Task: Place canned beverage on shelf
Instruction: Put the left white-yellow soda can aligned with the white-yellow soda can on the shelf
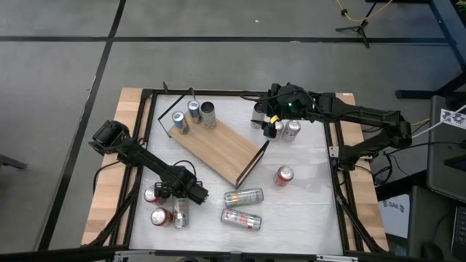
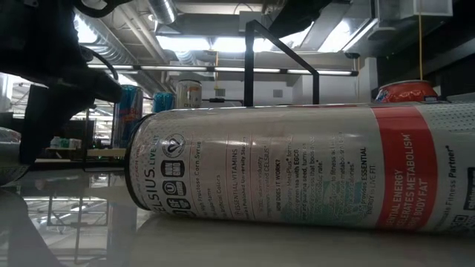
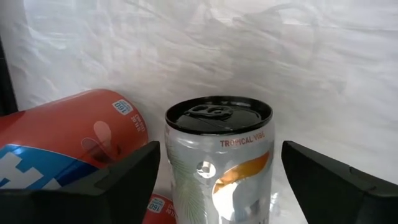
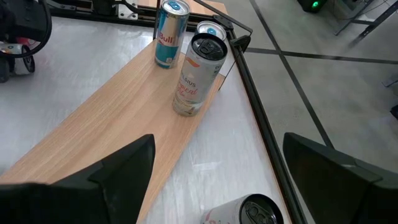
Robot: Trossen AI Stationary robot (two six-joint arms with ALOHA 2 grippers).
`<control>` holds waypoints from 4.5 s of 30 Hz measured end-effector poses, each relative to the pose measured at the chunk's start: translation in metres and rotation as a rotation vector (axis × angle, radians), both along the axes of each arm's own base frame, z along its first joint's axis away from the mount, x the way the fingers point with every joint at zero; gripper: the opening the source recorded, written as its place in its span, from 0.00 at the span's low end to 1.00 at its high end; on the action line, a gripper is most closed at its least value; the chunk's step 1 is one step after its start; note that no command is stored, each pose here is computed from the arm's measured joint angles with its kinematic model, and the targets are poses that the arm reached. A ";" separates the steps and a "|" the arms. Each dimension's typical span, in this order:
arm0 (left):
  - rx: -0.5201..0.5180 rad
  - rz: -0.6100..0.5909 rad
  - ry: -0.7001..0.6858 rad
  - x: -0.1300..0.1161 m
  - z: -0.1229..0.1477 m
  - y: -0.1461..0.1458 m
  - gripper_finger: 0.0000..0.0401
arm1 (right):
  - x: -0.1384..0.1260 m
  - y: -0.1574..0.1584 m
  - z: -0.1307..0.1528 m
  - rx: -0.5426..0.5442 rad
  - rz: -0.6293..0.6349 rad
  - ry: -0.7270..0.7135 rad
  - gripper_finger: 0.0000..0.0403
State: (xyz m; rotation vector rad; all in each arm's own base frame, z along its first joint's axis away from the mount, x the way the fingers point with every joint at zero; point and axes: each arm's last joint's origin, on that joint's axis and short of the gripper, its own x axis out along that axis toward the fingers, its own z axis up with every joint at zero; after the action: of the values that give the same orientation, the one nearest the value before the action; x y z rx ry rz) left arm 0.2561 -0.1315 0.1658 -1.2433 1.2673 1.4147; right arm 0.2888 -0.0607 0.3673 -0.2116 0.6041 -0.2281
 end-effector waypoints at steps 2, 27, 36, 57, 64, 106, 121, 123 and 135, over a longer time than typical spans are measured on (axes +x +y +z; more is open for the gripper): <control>0.002 0.000 0.019 0.000 -0.003 0.000 0.81 | 0.000 0.000 0.000 0.000 0.000 0.000 0.87; -0.007 0.017 0.077 -0.003 -0.007 0.000 0.63 | 0.000 0.000 0.000 0.000 0.000 0.000 0.87; -0.015 0.007 0.065 -0.003 -0.004 0.001 0.62 | 0.000 0.000 0.000 0.000 0.000 0.000 0.87; 0.303 0.054 -0.192 -0.005 0.024 0.018 0.62 | 0.000 0.000 0.000 0.000 0.000 -0.002 0.87; 0.397 0.026 -0.240 -0.003 0.025 0.021 0.62 | 0.000 0.000 0.000 0.000 0.000 -0.001 0.87; 1.102 -0.183 -0.089 0.040 0.119 0.132 0.62 | 0.000 0.000 0.000 0.000 0.000 -0.001 0.87; 1.198 -0.286 0.024 0.055 0.094 0.132 0.62 | 0.000 0.000 0.000 0.000 -0.001 -0.001 0.87; 1.198 -0.293 0.040 0.053 0.094 0.132 0.62 | 0.000 0.000 0.000 0.000 -0.001 -0.001 0.87; 1.195 -0.229 0.048 0.041 0.069 0.133 0.62 | 0.000 0.000 0.000 0.000 0.000 -0.001 0.87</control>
State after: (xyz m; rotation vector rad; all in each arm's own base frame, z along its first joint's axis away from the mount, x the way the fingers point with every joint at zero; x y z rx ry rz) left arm 0.2974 0.0019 0.2344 -0.2326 0.3620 1.6048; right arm 0.2888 -0.0608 0.3674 -0.2113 0.6029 -0.2286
